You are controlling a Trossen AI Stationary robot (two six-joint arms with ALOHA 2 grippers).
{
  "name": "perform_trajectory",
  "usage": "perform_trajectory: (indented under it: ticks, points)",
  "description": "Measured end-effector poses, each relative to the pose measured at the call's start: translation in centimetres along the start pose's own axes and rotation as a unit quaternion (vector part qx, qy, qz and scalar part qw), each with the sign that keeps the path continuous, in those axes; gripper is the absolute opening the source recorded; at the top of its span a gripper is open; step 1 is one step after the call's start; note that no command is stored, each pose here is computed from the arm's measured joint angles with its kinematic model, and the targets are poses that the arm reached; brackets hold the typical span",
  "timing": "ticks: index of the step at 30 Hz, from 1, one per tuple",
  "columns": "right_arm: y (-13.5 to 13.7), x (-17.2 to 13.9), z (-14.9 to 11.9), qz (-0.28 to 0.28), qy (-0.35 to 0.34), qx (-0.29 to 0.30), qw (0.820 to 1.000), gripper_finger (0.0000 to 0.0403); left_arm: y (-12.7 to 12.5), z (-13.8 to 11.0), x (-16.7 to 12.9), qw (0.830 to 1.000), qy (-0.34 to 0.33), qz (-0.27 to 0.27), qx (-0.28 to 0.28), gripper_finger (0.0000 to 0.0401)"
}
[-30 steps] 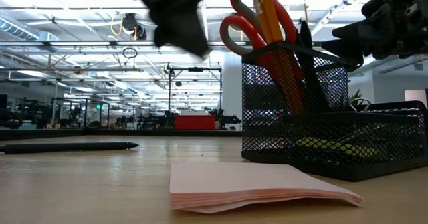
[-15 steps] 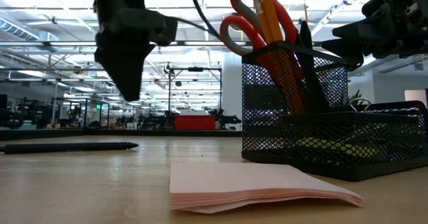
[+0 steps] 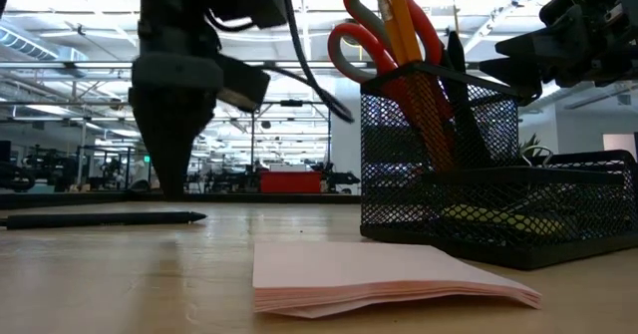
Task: Pick and place office supplies into organizer
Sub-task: Put the black pen into the black desk organizer
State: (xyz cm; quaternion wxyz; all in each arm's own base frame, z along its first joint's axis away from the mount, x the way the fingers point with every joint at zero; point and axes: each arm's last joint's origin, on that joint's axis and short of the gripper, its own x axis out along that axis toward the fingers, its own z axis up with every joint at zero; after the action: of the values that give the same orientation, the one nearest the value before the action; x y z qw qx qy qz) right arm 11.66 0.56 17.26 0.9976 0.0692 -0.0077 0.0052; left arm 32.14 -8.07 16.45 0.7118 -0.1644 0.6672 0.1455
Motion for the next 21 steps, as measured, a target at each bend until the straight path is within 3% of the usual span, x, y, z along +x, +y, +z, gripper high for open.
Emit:
perform_trajectory:
  ticks: [9, 21]
  points:
    - [0.0, 0.0, 0.0, 0.000, 0.000, 0.000, 1.000, 0.0183, 0.4, 0.7, 1.9, 0.999, 0.001, 0.036, 0.019, 0.0145]
    - [0.0, 0.0, 0.0, 0.000, 0.000, 0.000, 1.000, 0.0183, 0.2, 0.9, 2.1, 0.999, -0.011, 0.037, 0.019, 0.0145]
